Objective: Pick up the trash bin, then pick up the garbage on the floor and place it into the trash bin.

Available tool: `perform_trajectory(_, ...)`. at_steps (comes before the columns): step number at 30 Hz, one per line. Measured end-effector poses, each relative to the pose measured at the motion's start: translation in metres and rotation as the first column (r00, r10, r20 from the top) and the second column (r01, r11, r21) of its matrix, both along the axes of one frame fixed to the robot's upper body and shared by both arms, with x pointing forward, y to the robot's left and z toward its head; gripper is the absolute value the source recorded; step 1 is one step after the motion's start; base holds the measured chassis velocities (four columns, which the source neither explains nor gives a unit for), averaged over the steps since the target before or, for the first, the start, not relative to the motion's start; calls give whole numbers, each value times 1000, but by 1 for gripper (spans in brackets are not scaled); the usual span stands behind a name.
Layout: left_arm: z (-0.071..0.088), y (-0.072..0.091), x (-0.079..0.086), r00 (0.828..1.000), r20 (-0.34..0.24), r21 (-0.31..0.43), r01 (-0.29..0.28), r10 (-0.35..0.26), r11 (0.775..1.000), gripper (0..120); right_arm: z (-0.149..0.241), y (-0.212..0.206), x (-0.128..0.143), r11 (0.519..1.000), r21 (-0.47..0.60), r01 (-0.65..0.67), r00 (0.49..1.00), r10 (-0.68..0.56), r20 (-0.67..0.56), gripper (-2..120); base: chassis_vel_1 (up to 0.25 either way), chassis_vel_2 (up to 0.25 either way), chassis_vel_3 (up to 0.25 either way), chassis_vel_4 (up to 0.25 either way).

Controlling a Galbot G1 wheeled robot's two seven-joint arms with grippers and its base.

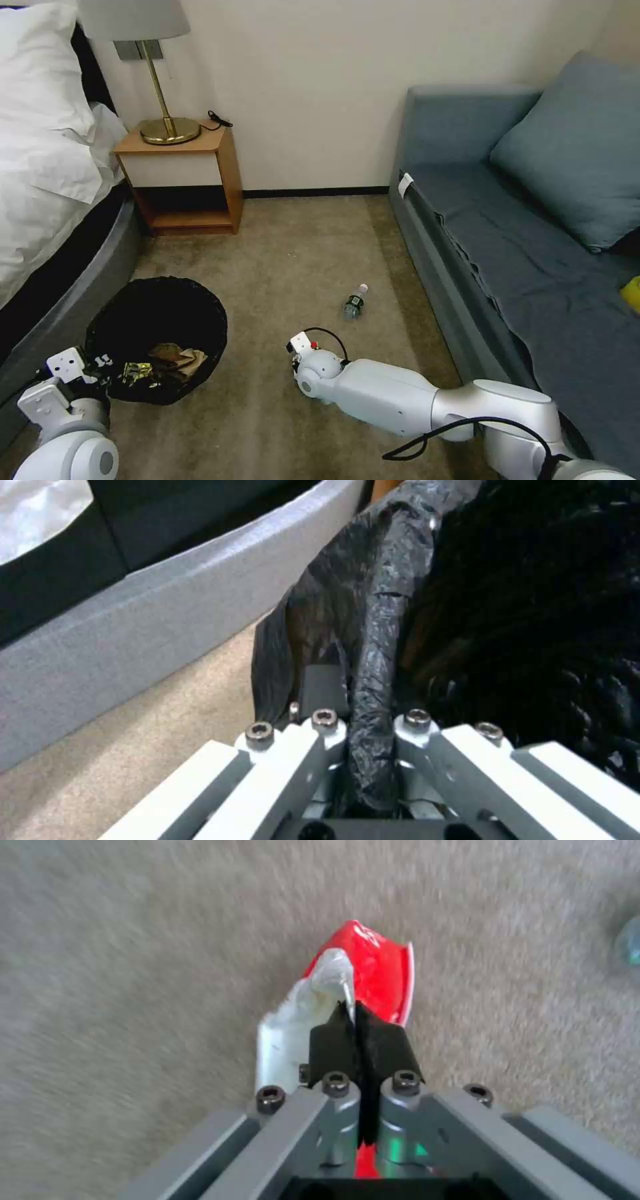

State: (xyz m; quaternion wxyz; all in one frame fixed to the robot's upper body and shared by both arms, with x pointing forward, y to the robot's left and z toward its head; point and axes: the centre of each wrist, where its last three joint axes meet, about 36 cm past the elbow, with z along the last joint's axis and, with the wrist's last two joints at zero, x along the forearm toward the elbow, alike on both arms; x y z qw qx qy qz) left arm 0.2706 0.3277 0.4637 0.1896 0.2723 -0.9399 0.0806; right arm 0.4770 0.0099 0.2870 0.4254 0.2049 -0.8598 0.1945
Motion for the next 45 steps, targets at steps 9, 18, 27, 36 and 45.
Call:
perform_trajectory(9, 0, -1, 2, 1000, 2, -2, 7, -7, 1000, 2, 23, -8, 6, 999, 47, 26, 999, -28, 28, 0, 0, 0, 0, 0)
perform_trajectory(18, -8, -4, 8, 1000, -22, -14, 22, -22, 1000, 2, 103, -32, 37, 977, 202, 60, 982, -94, 165, 0, 0, 0, 0, 0)
perform_trajectory(27, -14, -6, 13, 999, -37, -29, 30, -31, 999, 2, 211, -44, 24, 923, 385, -29, 956, -87, 281, 0, 0, 0, 0, 0)
perform_trajectory(36, -16, -13, 17, 998, -37, -49, 45, -47, 998, 2, 284, 19, -47, 794, 553, -253, 945, 79, 319, 0, 0, 0, 0, 0)
perform_trajectory(45, -11, -20, 18, 998, -28, -55, 53, -55, 997, 2, 257, 67, -83, 786, 530, -319, 940, 190, 284, 0, 0, 0, 0, 0)
